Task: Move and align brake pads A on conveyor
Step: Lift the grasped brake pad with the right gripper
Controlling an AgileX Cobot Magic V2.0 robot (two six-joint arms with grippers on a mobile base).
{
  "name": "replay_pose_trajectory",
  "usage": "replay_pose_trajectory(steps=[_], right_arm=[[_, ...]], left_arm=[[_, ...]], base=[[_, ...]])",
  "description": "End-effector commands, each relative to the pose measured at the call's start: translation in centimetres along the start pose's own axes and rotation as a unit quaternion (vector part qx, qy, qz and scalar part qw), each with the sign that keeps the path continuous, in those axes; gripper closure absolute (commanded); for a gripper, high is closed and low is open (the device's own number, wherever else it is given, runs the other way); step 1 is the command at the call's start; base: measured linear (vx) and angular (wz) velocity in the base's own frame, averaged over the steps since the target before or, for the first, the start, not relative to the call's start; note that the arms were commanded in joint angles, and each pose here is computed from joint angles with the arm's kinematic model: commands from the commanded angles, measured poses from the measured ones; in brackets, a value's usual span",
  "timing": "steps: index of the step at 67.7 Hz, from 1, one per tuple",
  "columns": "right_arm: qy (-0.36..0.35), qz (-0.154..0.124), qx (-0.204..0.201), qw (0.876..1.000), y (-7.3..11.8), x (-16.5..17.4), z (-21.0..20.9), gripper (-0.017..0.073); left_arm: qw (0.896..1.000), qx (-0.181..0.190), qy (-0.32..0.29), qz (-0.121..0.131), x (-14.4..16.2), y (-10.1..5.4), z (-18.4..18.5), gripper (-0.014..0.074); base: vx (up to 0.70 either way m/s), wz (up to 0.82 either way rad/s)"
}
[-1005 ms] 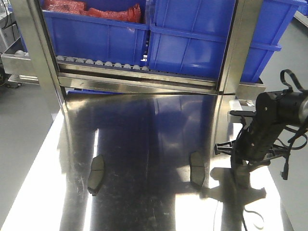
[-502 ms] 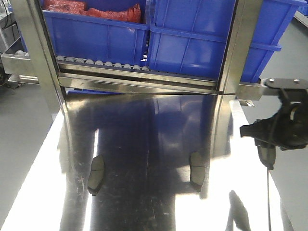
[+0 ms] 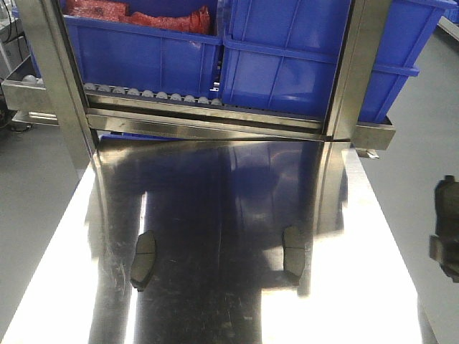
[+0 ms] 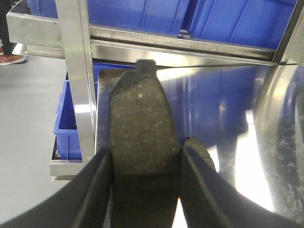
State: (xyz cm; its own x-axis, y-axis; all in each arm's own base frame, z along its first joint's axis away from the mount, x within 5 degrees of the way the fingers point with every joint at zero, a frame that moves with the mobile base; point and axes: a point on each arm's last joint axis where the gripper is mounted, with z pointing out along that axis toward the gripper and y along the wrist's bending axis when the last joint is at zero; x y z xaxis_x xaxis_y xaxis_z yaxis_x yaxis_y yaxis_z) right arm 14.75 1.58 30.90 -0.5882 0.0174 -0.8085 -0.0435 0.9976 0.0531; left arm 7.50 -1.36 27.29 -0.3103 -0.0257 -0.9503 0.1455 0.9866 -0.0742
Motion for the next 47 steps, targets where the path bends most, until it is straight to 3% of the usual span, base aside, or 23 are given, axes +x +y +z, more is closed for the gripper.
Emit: replay_pose_trajectory(steps=[1,20,30,47], right_arm=[[-0.109,-0.003,-0.012,0.994,0.0,-0.3,-2.2,0.0566],[-0.208,0.0,-0.023,0.978,-0.4,2.8,-5.7,0.0566],[-0.205,0.011,-0.029,0.978,-0.5,3.9,-6.1,0.0566],[-0.19,-0.004,-0.017,0.982,-0.6,4.4,-5.9,0.0566]], left_arm=[[0.998,0.002,-0.06,-0.007,-1.8,-0.1,-0.3,0.06],[0.998,0.002,-0.06,-0.007,-1.8,-0.1,-0.3,0.06],[0.998,0.002,-0.06,-0.007,-1.8,-0.1,-0.3,0.06],[0.998,0.002,-0.06,-0.007,-1.8,-0.1,-0.3,0.06]], base=[[0.0,0.0],[0.0,0.0],[0.0,0.0],[0.0,0.0]])
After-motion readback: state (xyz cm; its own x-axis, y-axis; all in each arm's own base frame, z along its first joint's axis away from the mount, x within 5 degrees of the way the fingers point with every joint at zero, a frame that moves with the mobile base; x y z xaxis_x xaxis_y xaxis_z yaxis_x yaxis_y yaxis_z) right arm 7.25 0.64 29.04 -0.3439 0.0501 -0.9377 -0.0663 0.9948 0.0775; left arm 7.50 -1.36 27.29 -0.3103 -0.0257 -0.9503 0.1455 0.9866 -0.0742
